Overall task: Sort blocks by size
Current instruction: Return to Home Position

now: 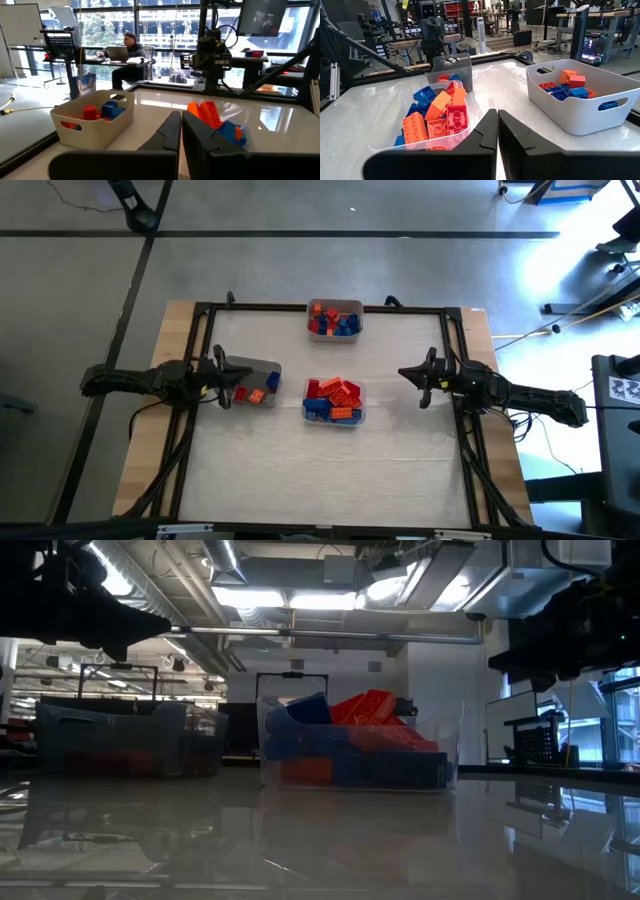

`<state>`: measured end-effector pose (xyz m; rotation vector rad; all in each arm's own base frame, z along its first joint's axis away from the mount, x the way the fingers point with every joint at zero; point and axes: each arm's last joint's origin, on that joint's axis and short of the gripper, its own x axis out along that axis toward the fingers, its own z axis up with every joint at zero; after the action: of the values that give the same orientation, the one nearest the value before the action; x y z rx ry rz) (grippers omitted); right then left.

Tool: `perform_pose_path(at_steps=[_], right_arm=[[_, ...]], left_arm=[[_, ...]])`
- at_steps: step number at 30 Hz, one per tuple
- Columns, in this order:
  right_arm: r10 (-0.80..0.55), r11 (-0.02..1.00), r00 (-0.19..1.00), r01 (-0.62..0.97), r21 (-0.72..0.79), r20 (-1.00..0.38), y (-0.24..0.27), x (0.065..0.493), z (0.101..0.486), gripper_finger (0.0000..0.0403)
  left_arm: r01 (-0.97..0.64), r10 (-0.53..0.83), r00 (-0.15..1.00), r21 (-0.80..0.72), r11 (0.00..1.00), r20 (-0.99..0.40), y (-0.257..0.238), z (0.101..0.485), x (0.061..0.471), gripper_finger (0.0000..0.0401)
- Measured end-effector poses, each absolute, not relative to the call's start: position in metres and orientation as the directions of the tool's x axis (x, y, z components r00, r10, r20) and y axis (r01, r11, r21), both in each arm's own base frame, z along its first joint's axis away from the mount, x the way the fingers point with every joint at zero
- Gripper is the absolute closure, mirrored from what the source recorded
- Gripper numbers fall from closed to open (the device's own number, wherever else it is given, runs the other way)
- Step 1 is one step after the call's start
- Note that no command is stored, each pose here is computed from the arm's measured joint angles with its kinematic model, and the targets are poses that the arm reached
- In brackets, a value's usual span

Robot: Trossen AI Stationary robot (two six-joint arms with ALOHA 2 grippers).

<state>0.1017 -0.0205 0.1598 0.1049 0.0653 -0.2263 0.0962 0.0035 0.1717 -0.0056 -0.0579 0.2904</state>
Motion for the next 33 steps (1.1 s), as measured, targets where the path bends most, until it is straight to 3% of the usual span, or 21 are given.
perform_pose_path(at_steps=[33], right_arm=[[-0.221,0.969,0.972,0.228,0.096,-0.08,-0.0205,0.1017,0.1593,0.0388]], left_arm=[[-0.287,0.286,0.957,0.012,0.958,0.056,0.0035,0.1716,0.0962,0.0397]])
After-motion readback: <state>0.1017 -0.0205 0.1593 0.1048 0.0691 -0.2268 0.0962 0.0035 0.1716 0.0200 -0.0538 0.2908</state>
